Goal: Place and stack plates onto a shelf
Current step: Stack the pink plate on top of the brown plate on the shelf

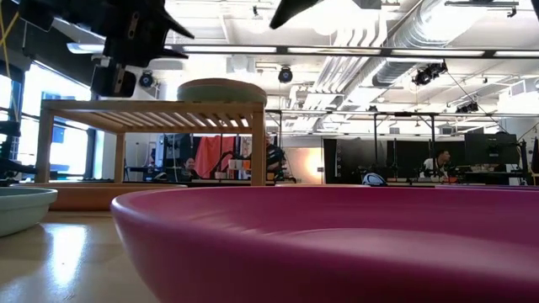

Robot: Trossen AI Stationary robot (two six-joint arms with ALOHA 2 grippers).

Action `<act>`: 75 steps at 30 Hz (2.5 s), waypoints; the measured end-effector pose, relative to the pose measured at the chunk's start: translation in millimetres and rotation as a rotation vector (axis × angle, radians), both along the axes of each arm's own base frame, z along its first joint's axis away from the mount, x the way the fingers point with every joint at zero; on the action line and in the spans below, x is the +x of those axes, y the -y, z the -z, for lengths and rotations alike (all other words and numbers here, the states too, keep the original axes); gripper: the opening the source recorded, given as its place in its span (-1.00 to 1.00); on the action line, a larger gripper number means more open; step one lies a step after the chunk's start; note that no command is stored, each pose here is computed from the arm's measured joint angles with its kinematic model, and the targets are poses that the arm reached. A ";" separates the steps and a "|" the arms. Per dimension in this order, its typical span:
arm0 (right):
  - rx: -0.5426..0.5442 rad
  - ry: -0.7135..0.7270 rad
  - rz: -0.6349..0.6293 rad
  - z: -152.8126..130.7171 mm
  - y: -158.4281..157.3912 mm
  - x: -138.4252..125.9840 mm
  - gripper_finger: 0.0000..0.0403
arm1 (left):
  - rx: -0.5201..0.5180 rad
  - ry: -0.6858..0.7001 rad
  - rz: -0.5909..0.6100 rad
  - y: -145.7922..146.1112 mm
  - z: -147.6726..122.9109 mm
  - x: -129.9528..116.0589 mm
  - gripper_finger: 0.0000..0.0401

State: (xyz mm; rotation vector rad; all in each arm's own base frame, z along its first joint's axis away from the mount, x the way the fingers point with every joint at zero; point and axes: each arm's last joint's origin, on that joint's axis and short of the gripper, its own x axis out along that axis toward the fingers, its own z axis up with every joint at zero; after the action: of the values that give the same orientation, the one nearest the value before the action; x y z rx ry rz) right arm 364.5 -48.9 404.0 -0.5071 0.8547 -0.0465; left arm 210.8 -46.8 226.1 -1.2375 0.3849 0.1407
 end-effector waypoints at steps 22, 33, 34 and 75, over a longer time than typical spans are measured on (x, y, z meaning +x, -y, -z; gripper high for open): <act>0.181 0.160 0.289 -18.8 -82.4 -21.8 -0.67 | 0.106 0.334 0.197 3.4 -88.2 15.5 -0.55; 0.380 0.207 0.328 -18.4 -141.4 -33.6 -0.67 | 0.179 0.044 0.247 5.1 -80.5 19.7 -0.55; 0.400 0.212 0.341 -18.3 -145.5 -34.9 -0.67 | 0.182 0.014 0.253 6.4 -75.9 21.7 -0.55; 0.555 0.194 0.654 -8.4 -154.6 -50.5 -0.67 | 0.239 -0.221 0.377 53.3 56.9 109.6 -0.55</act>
State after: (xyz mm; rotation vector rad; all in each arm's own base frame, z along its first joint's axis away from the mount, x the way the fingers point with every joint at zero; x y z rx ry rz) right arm 314.0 105.7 412.5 0.3070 0.7703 -0.4381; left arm 320.4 -100.1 169.2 -0.8982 0.7634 -0.0015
